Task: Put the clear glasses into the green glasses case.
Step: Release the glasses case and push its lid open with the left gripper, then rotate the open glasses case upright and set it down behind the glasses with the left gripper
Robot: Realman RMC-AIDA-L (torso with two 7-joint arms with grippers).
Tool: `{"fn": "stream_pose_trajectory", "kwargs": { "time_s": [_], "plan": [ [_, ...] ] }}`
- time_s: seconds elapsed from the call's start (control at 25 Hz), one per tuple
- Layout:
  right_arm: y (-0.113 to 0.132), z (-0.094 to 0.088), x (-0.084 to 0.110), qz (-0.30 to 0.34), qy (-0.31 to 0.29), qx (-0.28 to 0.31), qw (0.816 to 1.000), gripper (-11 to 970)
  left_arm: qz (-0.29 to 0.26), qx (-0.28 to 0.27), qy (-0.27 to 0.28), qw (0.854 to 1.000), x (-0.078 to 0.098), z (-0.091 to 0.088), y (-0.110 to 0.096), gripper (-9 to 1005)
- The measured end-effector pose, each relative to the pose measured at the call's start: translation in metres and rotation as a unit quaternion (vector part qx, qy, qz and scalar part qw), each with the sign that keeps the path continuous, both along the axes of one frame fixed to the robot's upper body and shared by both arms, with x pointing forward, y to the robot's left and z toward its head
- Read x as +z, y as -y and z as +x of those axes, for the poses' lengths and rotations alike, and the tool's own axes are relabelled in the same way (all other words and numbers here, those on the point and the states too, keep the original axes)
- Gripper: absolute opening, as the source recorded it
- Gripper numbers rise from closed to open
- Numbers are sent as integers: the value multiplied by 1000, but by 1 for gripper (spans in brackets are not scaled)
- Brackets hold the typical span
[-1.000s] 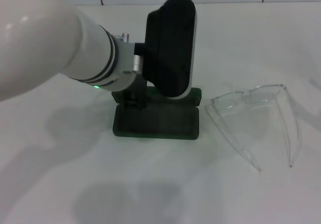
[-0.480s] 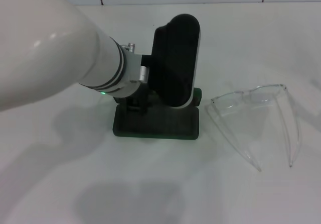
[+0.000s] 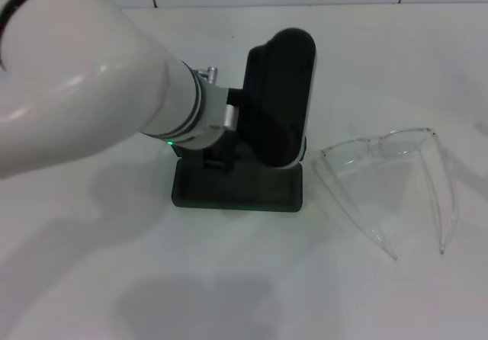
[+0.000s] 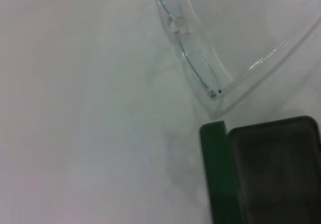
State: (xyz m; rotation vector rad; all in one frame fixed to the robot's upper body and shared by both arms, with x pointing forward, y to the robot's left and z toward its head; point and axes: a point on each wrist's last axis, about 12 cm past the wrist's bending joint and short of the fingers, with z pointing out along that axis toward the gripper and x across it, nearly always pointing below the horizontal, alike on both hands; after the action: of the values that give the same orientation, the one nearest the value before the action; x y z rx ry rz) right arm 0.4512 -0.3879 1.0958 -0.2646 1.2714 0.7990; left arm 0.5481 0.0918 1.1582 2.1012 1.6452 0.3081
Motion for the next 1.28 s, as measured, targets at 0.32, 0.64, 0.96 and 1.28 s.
{"fn": "stream_pose_trajectory", "kwargs": {
  "time_s": [0.32,0.64,0.96,1.28],
  "plan": [
    [2,-4,-1,2,2,-6,1000,834,1,-1,1,1000,0,0,6,374],
    [3,-5,-1,2,3,-8,1000,833,-28,7,12,1000,5,-4,15,183],
    [4,-7,-1,2,2,-10,1000,832,-84,15,35,996,6,-3,27,182],
    [6,-10,-3,1,-4,-16,1000,831,-99,17,42,994,-7,2,29,181]
  ]
}}
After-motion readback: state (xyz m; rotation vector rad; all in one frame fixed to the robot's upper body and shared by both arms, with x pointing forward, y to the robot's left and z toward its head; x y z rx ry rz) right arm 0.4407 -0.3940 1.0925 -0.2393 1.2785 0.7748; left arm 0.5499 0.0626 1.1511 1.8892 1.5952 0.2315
